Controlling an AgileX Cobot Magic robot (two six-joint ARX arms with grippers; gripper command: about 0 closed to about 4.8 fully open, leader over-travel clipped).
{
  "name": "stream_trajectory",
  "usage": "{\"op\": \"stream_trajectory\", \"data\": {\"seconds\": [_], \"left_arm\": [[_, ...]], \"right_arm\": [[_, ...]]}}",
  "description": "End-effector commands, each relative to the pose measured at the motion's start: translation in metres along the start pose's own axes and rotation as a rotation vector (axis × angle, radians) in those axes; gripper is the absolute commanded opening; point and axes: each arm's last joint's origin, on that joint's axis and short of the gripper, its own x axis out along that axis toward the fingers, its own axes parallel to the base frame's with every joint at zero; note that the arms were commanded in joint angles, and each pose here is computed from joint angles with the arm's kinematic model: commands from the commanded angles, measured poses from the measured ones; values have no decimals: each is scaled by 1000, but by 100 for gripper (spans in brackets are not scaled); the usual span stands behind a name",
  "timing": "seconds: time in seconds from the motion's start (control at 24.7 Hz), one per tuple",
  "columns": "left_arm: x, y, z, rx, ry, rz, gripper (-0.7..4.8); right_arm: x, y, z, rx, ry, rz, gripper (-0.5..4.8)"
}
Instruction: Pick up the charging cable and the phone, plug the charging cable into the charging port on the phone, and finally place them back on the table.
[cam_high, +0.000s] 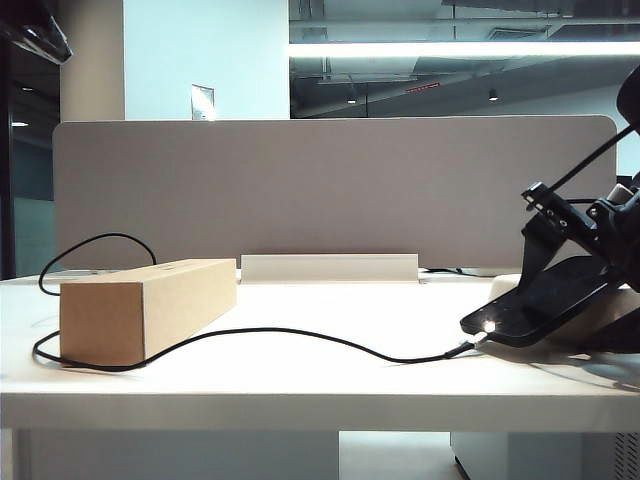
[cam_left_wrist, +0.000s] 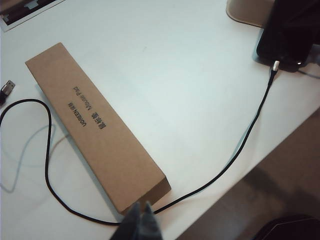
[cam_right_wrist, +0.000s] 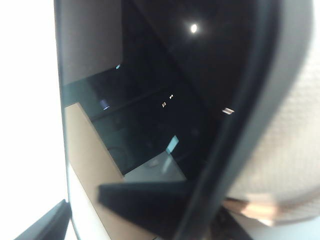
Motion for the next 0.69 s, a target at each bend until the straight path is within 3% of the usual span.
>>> {"op": "stream_trajectory", "data": {"seconds": [0.04,0.36,0.53,0.57,0.61,0.65,0.69], "left_arm": [[0,0,1,1,-10,1,-6],[-1,0,1,-5,-12,-6,-6],[-3,-2,-3,-22,-9,-7,-6],[-2,-3,-6,-23,-23,-3,-6],[-2,-3,-9,-29,-29,-2,-6],[-1,-5,-15,-38,-48,3,-6],[0,-6,-18,-43,-55,5,-6]], "right_arm": [[-3,-8,-9,14,102,-44,391],[-31,1,-6,4,120,-30,391],[-56,10,-4,-99,115,30,386],[-66,12,-3,-167,95,43,359],[-73,13,-3,-207,75,46,306],[-84,14,-2,-267,35,50,216],[-91,15,-2,-302,4,53,175]]}}
